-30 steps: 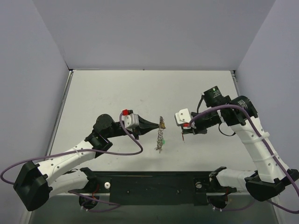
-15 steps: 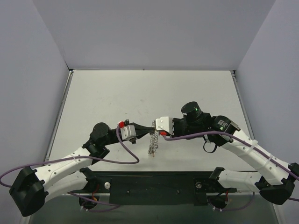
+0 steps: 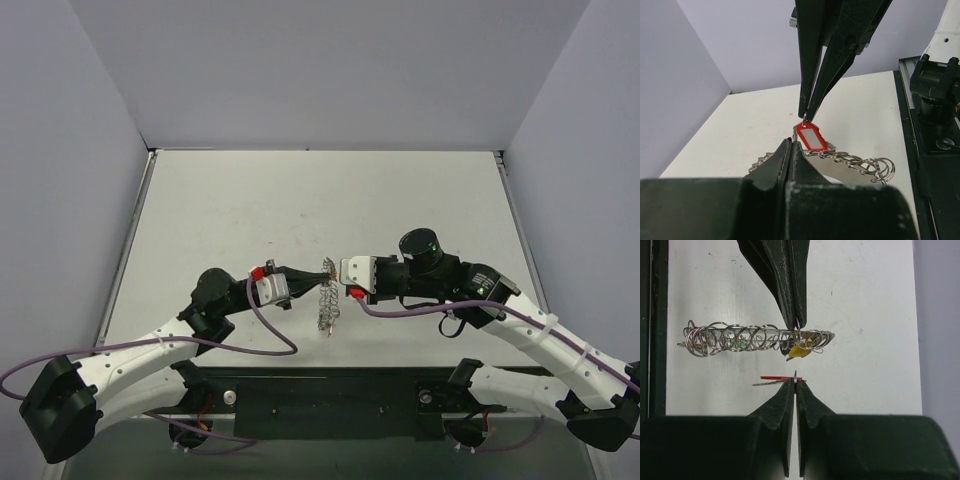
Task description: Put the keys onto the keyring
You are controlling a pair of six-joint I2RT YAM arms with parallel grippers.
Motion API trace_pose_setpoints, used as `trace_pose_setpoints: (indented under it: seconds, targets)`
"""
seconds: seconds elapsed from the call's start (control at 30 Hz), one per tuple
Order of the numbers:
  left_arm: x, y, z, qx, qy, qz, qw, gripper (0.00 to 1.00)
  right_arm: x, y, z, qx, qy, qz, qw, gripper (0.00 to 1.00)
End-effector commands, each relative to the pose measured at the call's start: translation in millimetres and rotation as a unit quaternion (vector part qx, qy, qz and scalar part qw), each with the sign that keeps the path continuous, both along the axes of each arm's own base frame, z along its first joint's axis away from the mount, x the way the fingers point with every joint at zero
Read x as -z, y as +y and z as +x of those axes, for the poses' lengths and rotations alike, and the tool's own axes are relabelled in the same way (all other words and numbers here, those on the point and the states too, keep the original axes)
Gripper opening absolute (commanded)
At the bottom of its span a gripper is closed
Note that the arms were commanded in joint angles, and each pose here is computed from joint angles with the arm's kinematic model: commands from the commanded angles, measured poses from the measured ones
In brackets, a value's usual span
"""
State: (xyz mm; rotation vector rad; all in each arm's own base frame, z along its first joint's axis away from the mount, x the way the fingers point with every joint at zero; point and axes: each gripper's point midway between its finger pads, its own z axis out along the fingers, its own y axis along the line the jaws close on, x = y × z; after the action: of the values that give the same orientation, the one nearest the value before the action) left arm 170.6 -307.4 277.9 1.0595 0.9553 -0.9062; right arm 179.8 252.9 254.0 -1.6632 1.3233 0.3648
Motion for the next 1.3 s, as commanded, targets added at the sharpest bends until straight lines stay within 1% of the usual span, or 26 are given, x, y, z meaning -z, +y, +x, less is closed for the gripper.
trace_pose_setpoints:
  seconds: [0.0,0.3,0.57,0.93,1.27]
  targets:
    - [-39,5,-2,-0.008,-0.043,-0.064,0.997,0.00,-13,10,2,-0.003,-0.022,0.038,0.999,0.00]
    - [-38,3,-5,-0.003,-0.037,-0.071,0.997,0.00,-15,17,3,-0.007,-0.032,0.053,0.998,0.00]
    - [-37,1,-6,-0.001,-0.037,-0.069,0.997,0.00,-18,19,3,0.000,-0.023,0.068,0.997,0.00]
    - [-37,4,-2,-0.014,-0.037,-0.072,0.997,0.00,-20,16,-4,-0.011,-0.021,0.068,0.997,0.00]
    - [-40,5,-3,-0.016,-0.037,-0.080,0.996,0.00,-25,21,-8,-0.017,-0.011,0.086,0.996,0.00]
